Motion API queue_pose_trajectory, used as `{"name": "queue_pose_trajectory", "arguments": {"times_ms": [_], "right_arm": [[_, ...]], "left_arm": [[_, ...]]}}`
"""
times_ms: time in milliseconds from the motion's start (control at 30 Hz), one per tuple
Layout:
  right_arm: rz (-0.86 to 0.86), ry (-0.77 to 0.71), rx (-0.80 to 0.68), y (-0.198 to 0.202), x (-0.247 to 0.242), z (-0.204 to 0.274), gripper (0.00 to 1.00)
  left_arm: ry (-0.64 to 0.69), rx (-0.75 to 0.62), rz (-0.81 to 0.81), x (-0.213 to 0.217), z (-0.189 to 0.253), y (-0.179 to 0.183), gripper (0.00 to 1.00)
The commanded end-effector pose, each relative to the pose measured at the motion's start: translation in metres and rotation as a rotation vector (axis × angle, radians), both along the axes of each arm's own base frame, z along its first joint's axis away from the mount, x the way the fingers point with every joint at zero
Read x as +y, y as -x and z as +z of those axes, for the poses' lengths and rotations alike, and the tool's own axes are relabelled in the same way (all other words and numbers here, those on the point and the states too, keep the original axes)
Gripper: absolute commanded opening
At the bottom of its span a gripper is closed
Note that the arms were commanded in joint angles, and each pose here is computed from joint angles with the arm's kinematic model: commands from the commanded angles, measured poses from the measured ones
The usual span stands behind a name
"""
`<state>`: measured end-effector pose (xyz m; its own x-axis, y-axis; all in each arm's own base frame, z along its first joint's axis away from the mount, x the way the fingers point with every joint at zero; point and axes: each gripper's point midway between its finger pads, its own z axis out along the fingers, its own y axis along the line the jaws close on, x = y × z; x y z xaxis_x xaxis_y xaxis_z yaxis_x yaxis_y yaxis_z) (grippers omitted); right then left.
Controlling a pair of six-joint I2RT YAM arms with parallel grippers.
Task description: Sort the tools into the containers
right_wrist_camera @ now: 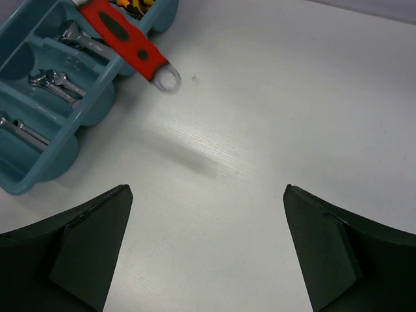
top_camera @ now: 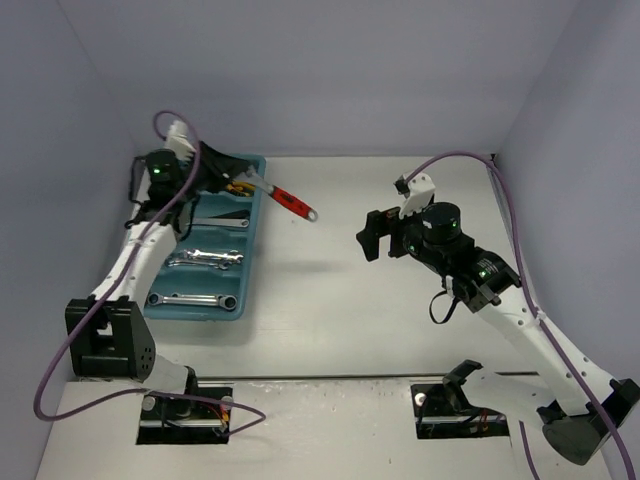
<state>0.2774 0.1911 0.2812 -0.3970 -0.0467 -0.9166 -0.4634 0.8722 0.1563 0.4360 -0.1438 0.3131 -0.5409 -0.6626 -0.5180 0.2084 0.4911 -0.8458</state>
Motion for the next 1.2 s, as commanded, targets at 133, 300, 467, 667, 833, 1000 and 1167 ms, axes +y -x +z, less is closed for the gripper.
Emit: {"name": "queue_pose_trajectory", "arguments": {"times_ms": [133, 300, 467, 667, 833, 1000, 1167], "right_arm": [[-0.039, -0.020, 0.013, 0.002, -0.007, -0.009, 1.00], [-0.024, -0.017, 0.044, 0.005, -0.005, -0.022, 1.00], [-0.019, -0.004, 0.058, 0.007, -0.005, -0.031, 1.00], [-0.023, 0.013, 0.065, 0.005, -0.006, -0.036, 1.00], [-0.024, 0.031, 0.071, 0.002, -0.007, -0.039, 1.00], [-0.017, 0.039, 0.080, -0.001, -0.004, -0.042, 1.00], [-0.015, 0.046, 0.091, -0.002, -0.003, -0.046, 1.00]], "left_arm": [[0.024, -0.175, 0.249, 0.133, 0.067, -0.029, 0.00], [0.006, -0.148, 0.306, 0.166, 0.050, -0.049, 0.00], [0.011, -0.074, 0.311, 0.181, 0.013, -0.075, 0.00], [-0.001, -0.008, 0.293, 0.185, -0.028, -0.090, 0.00], [-0.009, 0.050, 0.287, 0.189, -0.062, -0.097, 0.00], [-0.009, 0.099, 0.263, 0.188, -0.091, -0.101, 0.03], [-0.040, 0.135, 0.272, 0.190, -0.114, -0.099, 0.39]]}}
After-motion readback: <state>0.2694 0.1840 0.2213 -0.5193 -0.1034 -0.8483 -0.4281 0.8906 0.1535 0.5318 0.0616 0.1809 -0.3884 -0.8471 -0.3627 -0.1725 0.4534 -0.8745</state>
